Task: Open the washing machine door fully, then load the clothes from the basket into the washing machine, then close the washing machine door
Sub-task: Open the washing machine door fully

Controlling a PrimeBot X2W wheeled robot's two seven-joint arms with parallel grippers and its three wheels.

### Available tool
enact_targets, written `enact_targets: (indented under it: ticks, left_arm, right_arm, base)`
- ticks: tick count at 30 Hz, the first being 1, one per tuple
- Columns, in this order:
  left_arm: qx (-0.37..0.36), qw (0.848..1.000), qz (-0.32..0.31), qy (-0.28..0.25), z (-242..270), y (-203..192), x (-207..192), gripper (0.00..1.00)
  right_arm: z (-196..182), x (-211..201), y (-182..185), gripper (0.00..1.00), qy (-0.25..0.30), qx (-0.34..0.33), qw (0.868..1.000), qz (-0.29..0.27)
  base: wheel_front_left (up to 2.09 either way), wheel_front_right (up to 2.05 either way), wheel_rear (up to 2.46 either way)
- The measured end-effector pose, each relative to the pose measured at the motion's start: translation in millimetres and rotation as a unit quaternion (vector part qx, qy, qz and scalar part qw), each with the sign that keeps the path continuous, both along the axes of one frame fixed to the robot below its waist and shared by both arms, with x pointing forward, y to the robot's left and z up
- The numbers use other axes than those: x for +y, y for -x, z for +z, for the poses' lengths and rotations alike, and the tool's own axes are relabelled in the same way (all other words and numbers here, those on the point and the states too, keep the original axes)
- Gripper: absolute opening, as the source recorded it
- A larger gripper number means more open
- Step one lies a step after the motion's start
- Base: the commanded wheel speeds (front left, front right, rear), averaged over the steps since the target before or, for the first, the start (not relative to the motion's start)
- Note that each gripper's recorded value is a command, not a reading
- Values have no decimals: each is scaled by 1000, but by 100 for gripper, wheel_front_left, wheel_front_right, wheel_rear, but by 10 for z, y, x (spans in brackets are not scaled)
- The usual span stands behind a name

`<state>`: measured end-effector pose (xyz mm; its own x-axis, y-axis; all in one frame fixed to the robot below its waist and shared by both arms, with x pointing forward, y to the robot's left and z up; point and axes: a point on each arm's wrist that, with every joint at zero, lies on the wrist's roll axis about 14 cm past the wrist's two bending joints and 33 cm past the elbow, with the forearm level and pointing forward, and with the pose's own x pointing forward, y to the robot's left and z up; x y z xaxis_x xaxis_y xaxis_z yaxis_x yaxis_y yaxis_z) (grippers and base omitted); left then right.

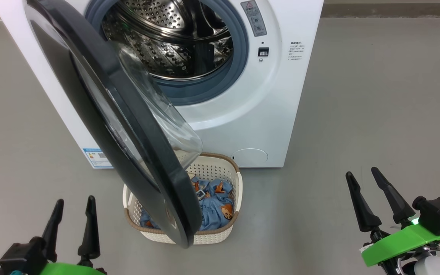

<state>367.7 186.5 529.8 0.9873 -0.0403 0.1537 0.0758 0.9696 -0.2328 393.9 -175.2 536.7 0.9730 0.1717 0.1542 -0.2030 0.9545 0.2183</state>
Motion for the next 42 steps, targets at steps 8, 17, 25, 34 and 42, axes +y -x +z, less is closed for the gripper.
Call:
enact_targets:
  ticks: [8, 17, 25, 34, 42]
  left_arm:
    - [-2, 1000, -3, 1, 12, -8, -22, 0]
    - [-61, 998, -13, 4, 401, -65, -95, 0]
    - [-173, 983, -61, -5, 1159, 50, -415, 0]
    - [-216, 965, -150, 4, 1571, 238, -980, 0]
    - [-184, 958, -218, 22, 1411, 253, -1401, 0]
  right_arm:
    - [3, -7, 3, 100, -2, 0, 1000, -2]
    - [14, 19, 2, 100, -5, -2, 1000, 0]
    - [33, 17, 33, 100, -5, -4, 1000, -1]
    - [37, -4, 107, 100, -4, -5, 1000, -3]
    - [7, -93, 169, 100, -3, 0, 1000, -16]
  base:
    - [0, 0, 0]
    - [0, 0, 0]
    - [0, 0, 0]
    - [0, 0, 0]
    - [0, 0, 0]
